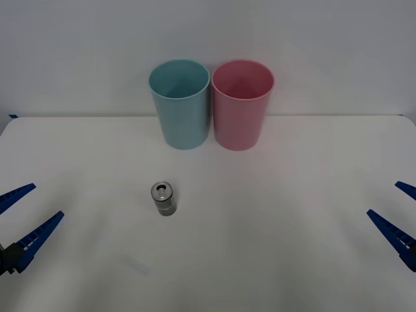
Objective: Grasp the object on the table and drop it into the matching bin: aluminum can to the light blue bin, PET bottle to the pink bin.
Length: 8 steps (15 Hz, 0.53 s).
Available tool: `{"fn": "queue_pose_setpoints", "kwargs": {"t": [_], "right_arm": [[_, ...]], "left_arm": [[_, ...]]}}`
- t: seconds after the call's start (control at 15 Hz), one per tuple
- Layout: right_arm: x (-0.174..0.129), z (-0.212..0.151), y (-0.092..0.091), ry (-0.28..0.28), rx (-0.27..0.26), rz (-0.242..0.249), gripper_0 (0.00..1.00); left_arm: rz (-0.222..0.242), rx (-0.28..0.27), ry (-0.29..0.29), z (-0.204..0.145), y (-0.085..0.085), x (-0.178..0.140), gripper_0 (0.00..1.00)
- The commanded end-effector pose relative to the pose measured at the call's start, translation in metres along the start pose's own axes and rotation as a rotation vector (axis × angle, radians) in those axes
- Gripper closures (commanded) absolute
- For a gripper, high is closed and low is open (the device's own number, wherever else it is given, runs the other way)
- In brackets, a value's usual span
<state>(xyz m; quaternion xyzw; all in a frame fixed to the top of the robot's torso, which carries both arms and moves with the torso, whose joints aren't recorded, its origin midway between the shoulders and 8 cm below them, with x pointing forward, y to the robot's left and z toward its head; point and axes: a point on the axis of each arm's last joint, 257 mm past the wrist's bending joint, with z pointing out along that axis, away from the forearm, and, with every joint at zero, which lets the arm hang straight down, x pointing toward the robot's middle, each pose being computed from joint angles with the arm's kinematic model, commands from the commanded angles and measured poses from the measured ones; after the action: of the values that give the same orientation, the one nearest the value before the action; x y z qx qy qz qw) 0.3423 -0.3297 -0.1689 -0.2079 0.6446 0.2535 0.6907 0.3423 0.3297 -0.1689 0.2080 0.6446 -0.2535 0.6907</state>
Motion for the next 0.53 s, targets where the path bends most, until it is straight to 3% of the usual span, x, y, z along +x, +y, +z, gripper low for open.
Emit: {"fn": "queue_pose_setpoints", "kwargs": {"t": [0.07,0.27,0.53], "right_arm": [[0.0,0.0,0.0,0.0,0.0,0.0,0.0],[0.0,0.0,0.0,0.0,0.0,0.0,0.0],[0.0,0.0,0.0,0.0,0.0,0.0,0.0]], "left_arm": [[0.0,0.0,0.0,0.0,0.0,0.0,0.0],[-0.01,-0.002,-0.026,0.0041,0.0,-0.004,0.0],[-0.005,-0.014,-0.001,-0.0021,0.0018,0.0026,0.0]]}}
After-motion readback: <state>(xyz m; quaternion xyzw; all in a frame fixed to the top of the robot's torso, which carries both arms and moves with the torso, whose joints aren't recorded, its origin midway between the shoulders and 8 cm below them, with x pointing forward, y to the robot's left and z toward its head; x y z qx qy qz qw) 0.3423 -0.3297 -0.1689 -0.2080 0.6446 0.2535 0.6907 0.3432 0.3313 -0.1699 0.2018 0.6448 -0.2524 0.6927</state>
